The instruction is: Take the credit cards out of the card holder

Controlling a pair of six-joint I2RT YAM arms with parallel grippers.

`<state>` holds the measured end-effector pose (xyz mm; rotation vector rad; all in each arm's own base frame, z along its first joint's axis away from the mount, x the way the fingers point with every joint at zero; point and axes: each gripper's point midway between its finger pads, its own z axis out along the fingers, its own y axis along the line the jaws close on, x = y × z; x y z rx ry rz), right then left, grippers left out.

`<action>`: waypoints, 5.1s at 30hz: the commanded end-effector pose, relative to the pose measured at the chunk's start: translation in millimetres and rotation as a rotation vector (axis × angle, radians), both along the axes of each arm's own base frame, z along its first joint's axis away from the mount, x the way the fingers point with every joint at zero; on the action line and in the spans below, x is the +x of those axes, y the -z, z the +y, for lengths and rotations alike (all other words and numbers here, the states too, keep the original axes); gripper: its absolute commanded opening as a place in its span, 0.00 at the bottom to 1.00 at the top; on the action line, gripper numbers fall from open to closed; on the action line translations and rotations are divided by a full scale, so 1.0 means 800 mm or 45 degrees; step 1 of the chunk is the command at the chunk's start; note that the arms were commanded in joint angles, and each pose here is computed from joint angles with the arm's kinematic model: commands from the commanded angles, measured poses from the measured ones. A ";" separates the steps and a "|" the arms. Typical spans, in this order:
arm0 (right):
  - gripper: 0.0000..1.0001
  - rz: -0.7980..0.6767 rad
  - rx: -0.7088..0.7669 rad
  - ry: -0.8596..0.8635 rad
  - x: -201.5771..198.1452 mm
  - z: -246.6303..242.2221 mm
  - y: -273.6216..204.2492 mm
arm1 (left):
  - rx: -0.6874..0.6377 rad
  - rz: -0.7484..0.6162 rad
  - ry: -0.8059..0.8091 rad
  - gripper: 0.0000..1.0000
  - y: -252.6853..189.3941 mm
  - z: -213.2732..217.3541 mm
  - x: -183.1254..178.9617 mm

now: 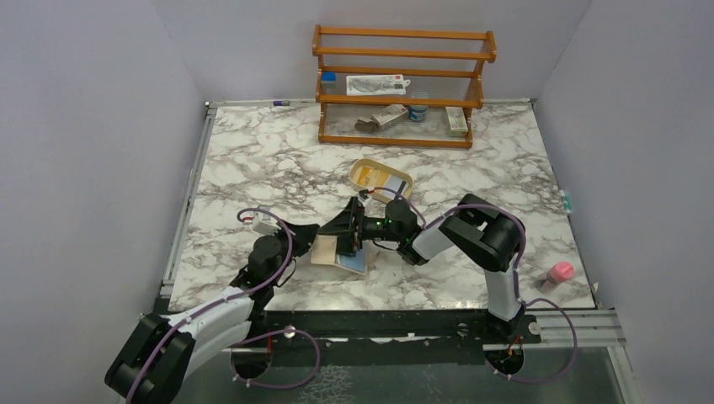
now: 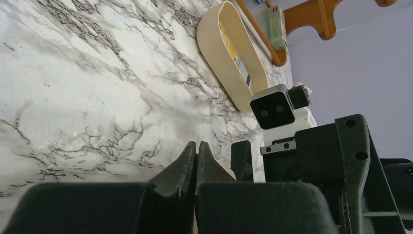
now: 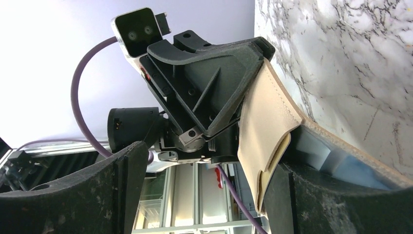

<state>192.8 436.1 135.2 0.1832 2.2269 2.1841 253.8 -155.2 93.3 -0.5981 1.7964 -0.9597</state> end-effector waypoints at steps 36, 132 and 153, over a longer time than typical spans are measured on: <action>0.49 -0.046 -0.030 0.090 0.003 -0.032 0.012 | 0.098 0.059 -0.012 0.00 0.026 0.011 -0.009; 0.18 0.029 0.017 0.116 -0.021 -0.073 0.068 | 0.132 0.074 -0.009 0.00 0.033 0.016 -0.016; 0.01 -0.149 -0.126 0.264 0.047 -0.142 0.034 | 0.214 0.118 -0.017 0.00 0.047 0.024 -0.018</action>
